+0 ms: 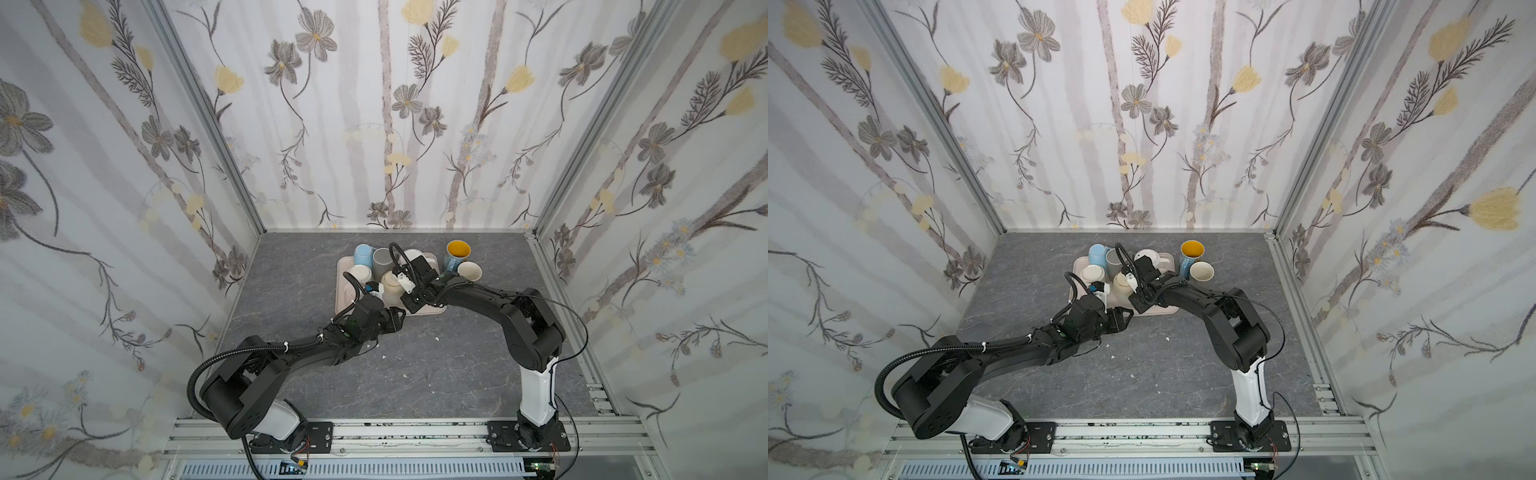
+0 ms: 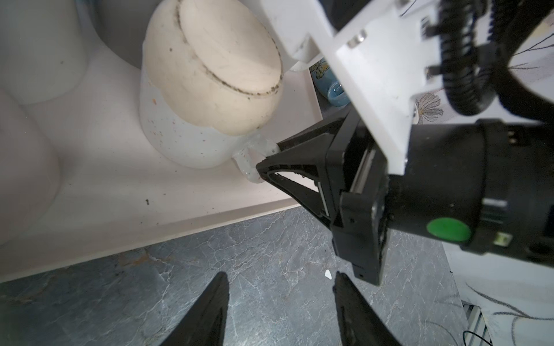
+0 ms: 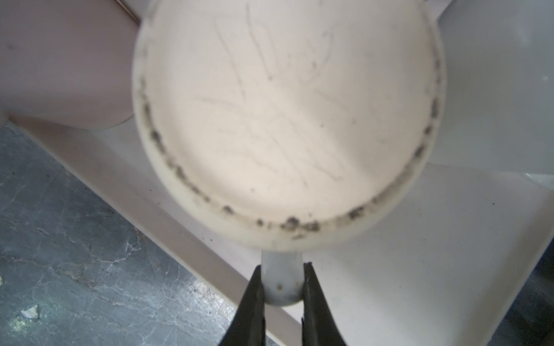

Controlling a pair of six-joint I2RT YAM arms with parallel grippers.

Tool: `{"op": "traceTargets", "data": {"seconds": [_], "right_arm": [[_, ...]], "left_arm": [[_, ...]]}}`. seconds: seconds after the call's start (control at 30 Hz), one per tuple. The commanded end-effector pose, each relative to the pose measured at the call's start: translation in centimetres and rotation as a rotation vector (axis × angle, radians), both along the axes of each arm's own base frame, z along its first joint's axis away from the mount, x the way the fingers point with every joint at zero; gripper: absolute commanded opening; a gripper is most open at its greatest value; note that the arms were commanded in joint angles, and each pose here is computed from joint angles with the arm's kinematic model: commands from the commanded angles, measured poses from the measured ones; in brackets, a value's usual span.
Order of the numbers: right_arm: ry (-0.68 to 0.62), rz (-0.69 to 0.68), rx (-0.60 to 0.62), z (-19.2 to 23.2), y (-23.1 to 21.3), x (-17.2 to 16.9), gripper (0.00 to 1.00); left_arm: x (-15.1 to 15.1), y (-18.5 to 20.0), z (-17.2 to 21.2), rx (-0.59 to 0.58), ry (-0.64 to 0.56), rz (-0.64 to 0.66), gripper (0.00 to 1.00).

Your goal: Turn the mug right side up

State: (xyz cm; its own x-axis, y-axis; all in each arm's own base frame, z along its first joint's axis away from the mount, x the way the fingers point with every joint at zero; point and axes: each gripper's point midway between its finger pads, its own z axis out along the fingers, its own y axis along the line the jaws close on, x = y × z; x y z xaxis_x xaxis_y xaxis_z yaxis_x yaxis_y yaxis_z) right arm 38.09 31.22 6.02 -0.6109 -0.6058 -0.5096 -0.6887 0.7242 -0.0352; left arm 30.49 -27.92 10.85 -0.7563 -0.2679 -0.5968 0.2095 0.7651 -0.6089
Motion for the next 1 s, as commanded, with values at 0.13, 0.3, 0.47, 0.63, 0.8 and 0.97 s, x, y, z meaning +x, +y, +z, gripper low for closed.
{"op": "traceTargets", "data": {"seconds": [0.13,0.3,0.47,0.63,0.8,0.97], "right_arm": [[-0.022,-0.006,-0.009,0.7,0.3,-0.3,0.28],[-0.045,-0.015,0.003,1.1,0.9,-0.2,0.32],[-0.044,-0.009,-0.004,0.6,1.3,0.0,0.32],[-0.044,-0.018,-0.014,0.0,1.3,0.1,0.23],[-0.076,-0.04,-0.007,1.0,1.2,0.4,0.05],[-0.138,-0.078,0.026,3.1,0.3,0.2,0.0]], "left_arm": [[0.2,0.3,0.6,0.003,-0.017,0.015,0.56],[0.2,0.4,0.7,0.006,-0.02,0.017,0.56],[0.1,0.5,0.9,0.009,-0.023,0.017,0.56],[0.0,0.6,0.8,0.012,-0.018,0.016,0.56],[-0.3,1.1,0.9,0.015,-0.026,0.028,0.56],[-0.3,1.4,1.6,0.007,-0.047,0.037,0.56]]}}
